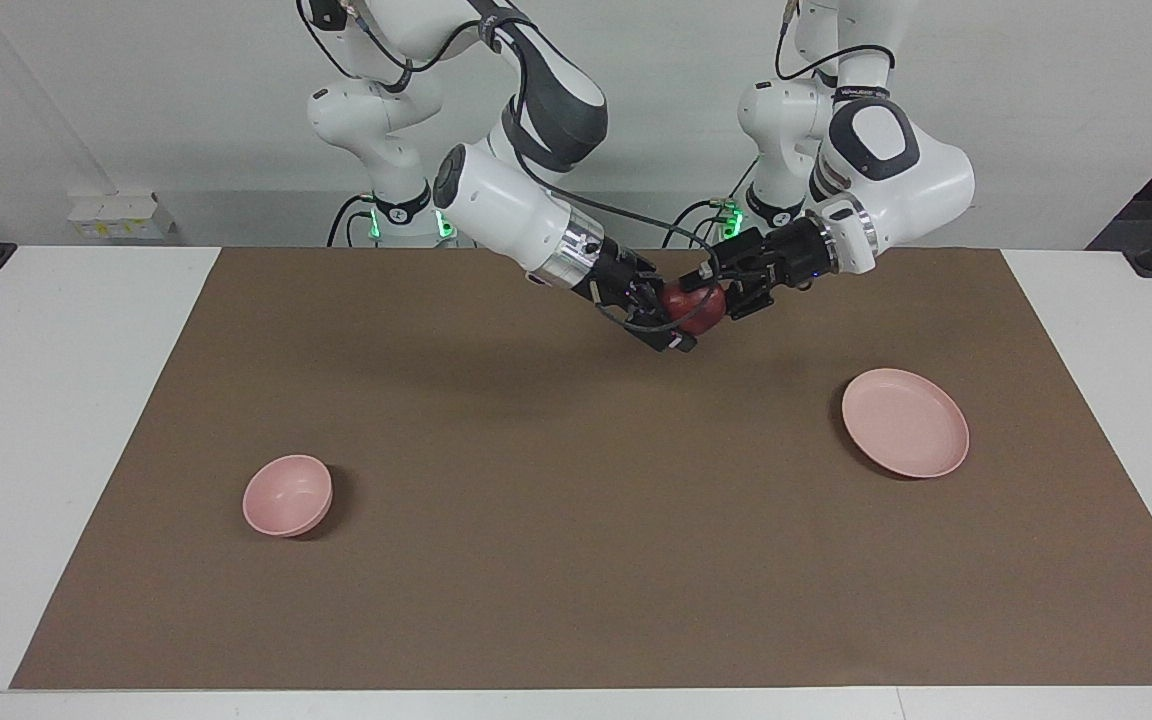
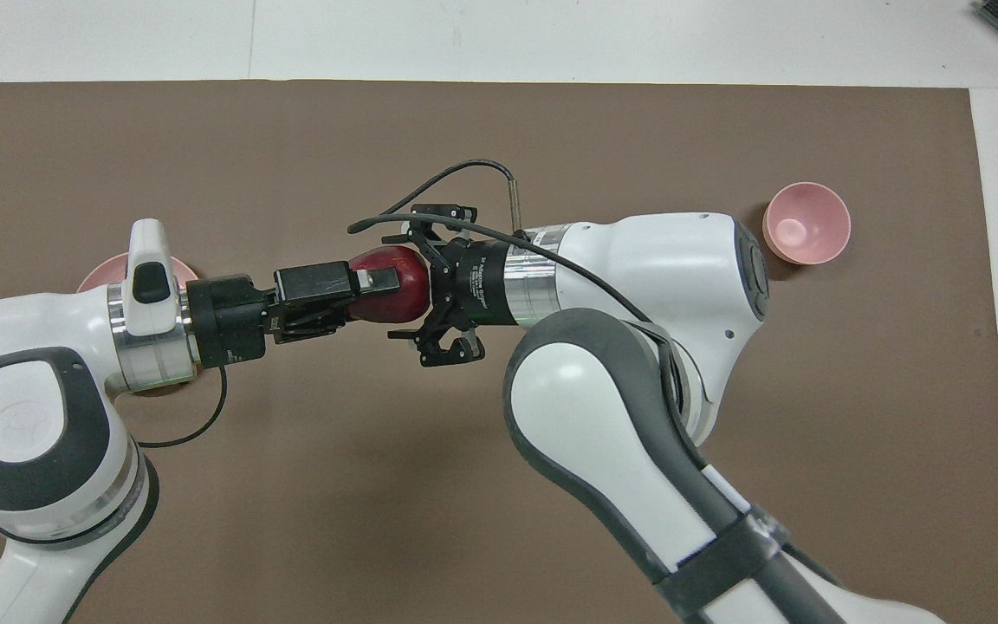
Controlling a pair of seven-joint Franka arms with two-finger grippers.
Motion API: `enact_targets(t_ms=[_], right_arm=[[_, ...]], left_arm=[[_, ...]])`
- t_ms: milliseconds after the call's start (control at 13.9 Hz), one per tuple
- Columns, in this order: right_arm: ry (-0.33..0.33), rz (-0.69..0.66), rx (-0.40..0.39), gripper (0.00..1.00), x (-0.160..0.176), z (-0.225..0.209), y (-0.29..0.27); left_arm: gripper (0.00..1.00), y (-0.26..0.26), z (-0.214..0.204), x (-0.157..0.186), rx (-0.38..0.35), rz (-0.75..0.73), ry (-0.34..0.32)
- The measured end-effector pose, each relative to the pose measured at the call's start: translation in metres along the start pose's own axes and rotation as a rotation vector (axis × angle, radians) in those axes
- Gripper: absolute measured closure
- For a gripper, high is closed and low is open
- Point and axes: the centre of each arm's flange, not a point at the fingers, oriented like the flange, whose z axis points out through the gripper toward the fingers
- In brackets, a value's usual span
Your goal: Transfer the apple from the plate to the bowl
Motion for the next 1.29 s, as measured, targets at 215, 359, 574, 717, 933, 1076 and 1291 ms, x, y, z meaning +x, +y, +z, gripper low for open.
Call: enact_targets(t_ms=[215,359,574,717,933,1076,1291], right_arm=[[-0.006,0.025,0.001,0.0,-0.0012,0.0003,0.0002],[-0.008,0.023,0.001,0.07,-0.0034,0.0002,0.0003],[-0.008,0.021,0.001,0.22,-0.0043,0.0,0.0004],[-0.008,0.021,0.001,0.22,-0.0043,0.0,0.0004],[-0.008,0.021,0.001,0.22,-0.0043,0.0,0.0004],[-0.008,0.021,0.001,0.22,-0.0041,0.0001,0.0004],[-0.003,0.016,0.007,0.22,-0.0044,0.0005,0.0004]], left_arm=[[0.18,-0.0014,0.0019,-0.0014,0.004,-0.002,-0.001],[0.18,-0.0019,0.0026,-0.0018,0.005,-0.004,-0.001],[0.18,-0.0015,0.0021,-0.0016,0.006,-0.003,0.004],[0.18,-0.0015,0.0021,-0.0016,0.006,-0.003,0.004],[0.18,-0.0014,0.0022,-0.0016,0.007,-0.004,0.004],[0.18,-0.0008,0.0024,-0.0017,0.011,0.0,0.004],[0.07,0.0036,0.0057,-0.0045,0.052,0.031,-0.015]])
